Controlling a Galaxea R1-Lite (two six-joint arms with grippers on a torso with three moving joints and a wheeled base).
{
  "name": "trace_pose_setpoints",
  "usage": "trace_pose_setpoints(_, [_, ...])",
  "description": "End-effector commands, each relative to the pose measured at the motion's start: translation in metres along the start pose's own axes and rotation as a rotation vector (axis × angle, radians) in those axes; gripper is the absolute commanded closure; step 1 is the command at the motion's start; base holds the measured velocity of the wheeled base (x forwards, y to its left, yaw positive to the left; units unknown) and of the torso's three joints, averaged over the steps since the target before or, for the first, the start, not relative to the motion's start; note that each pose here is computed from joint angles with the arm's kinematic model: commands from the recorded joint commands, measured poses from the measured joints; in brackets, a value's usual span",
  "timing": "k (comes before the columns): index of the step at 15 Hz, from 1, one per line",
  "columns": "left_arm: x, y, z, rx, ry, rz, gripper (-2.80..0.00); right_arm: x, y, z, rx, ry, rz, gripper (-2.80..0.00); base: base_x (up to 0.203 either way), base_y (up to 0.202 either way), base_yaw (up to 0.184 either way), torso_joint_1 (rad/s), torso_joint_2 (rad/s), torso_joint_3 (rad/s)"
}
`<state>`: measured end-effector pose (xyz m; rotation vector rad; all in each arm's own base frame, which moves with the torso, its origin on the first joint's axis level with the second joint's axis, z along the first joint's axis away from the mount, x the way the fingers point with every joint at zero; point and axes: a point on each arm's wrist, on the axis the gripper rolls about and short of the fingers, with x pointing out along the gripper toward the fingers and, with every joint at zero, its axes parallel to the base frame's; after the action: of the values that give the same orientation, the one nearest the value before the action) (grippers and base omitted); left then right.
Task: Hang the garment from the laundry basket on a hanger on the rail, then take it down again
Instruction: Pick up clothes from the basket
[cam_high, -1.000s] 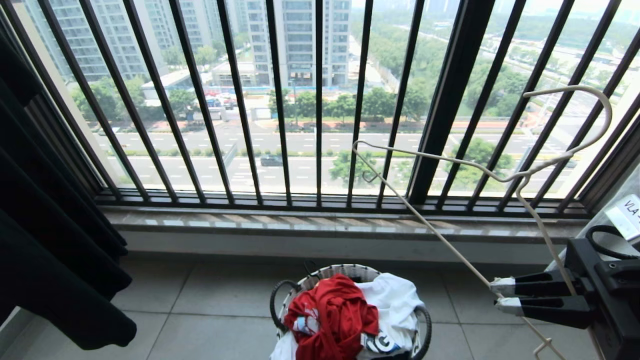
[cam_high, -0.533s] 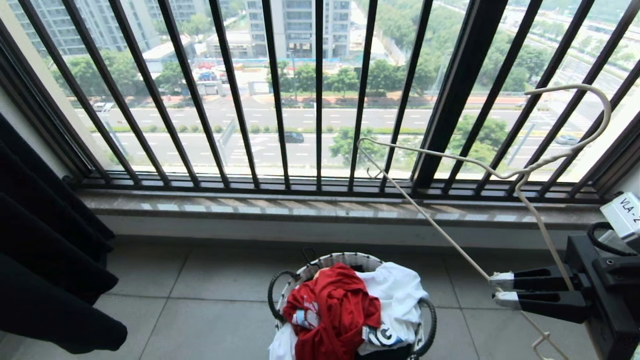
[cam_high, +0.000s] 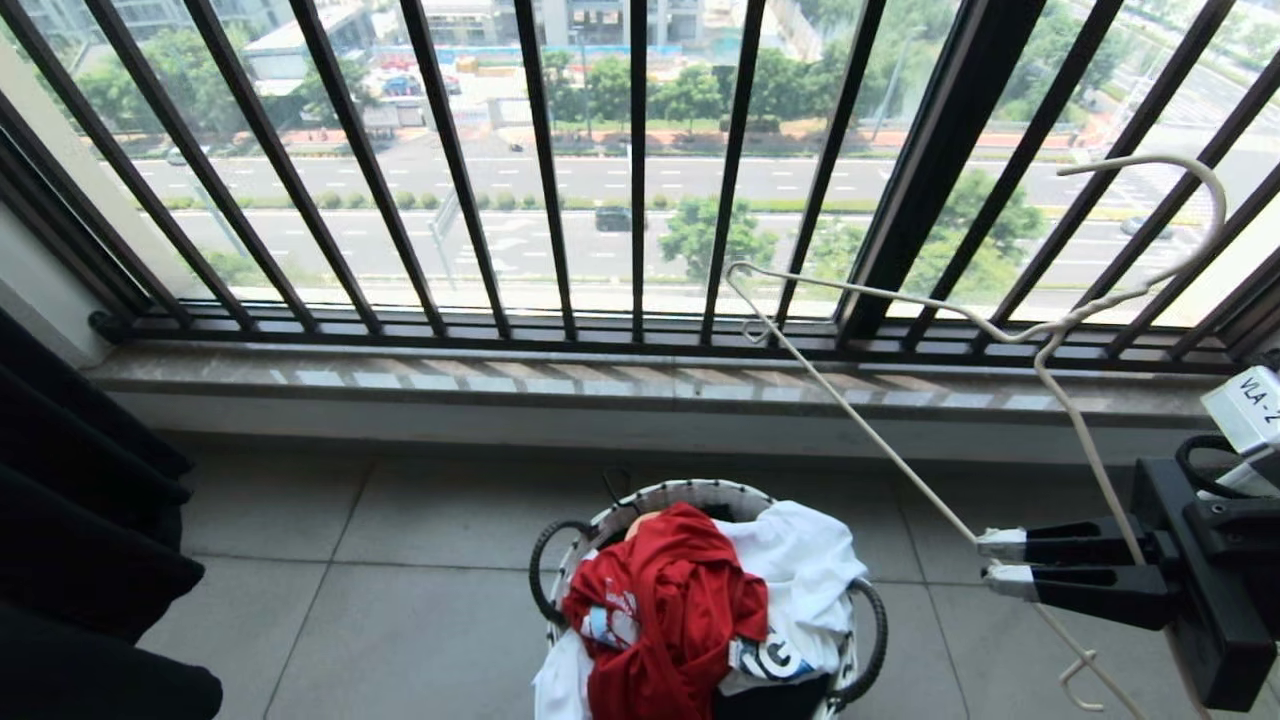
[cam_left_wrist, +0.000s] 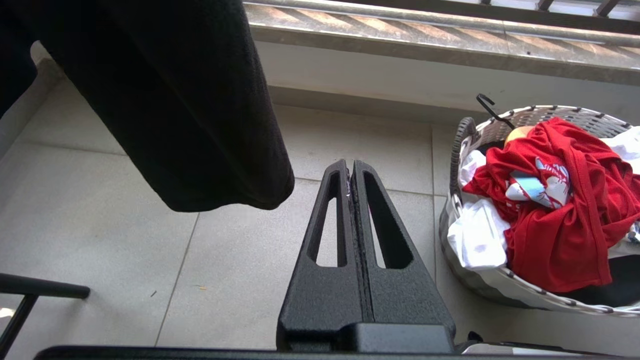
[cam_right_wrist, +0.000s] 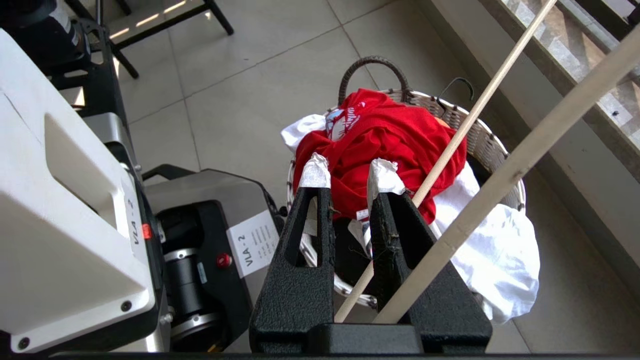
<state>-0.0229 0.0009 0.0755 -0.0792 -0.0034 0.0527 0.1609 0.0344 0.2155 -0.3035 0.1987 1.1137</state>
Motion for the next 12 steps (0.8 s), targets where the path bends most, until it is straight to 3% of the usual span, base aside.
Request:
trace_pose_setpoints(1, [0.0001,0.0000,0.0000,-0.001,0.001,0.001,0.00,-0.0004,-0.0005,0.0023,0.018,-0.017,-0.003,0.00,0.000,0.000,0.000,0.007,0.00,-0.188])
trace_pose_setpoints(12, [0.0001,0.0001,0.0000,-0.013,0.001,0.007,0.00,-0.0024,-0.0020,0.0098,0.058,-0.043,-0.015,0.00,0.000,0.000,0.000,0.002,0.00,-0.189])
